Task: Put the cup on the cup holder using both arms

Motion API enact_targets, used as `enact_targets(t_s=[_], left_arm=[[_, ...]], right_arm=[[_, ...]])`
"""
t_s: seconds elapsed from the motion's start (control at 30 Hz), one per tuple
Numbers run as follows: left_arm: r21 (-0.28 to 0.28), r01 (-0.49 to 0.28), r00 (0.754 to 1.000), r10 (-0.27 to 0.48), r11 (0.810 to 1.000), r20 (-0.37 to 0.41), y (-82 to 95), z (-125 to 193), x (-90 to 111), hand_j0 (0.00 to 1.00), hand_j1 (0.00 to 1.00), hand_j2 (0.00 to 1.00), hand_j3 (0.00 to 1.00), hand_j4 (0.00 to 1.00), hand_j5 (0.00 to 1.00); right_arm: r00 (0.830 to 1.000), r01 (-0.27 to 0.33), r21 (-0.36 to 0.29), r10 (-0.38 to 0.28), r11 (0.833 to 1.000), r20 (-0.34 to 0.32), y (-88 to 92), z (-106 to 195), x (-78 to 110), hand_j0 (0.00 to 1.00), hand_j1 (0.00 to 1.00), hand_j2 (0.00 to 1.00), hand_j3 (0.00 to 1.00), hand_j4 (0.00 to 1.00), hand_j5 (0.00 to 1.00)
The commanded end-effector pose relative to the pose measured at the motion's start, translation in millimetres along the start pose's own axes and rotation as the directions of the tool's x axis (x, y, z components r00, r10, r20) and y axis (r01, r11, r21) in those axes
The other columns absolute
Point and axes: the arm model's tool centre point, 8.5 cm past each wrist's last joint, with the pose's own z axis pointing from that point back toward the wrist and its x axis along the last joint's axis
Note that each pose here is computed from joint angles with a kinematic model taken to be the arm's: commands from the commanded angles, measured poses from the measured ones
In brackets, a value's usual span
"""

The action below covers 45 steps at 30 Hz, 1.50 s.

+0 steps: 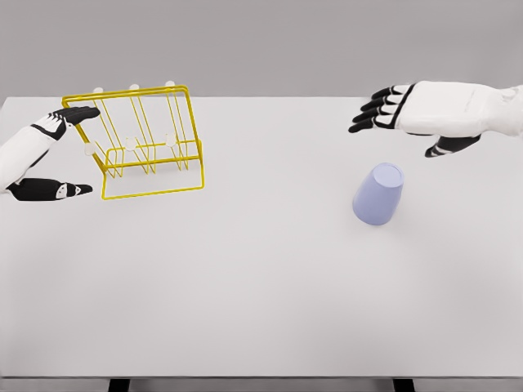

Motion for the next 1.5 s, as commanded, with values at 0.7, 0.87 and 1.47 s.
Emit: enact_targets(t_s=[0.7,0.87,1.47], left_arm=[[0.001,-0.002,1.000,0.002,1.000,0.008,1.3,-1.1,2.3,1.00,1.00,1.00,1.00,1.00,1.00],[0.001,-0.002,1.000,0.002,1.000,0.017,1.6,-2.5,5.0,1.00,1.00,1.00,1.00,1.00,1.00],[-0.007,0.003,1.000,-0.003,1.000,0.020,2.4,-1.6,6.5,1.00,1.00,1.00,1.00,1.00,1.00]], right_arm=[[0.996,0.078,0.165,-0.083,0.983,0.024,63.2,-33.9,-3.1,1.00,1.00,1.00,1.00,1.00,1.00],[0.996,0.084,0.167,-0.088,0.982,0.018,65.3,-36.3,-5.7,1.00,1.00,1.00,1.00,1.00,1.00],[0.993,0.115,0.202,-0.115,0.973,-0.014,81.2,-38.7,-15.5,1.00,1.00,1.00,1.00,1.00,1.00]])
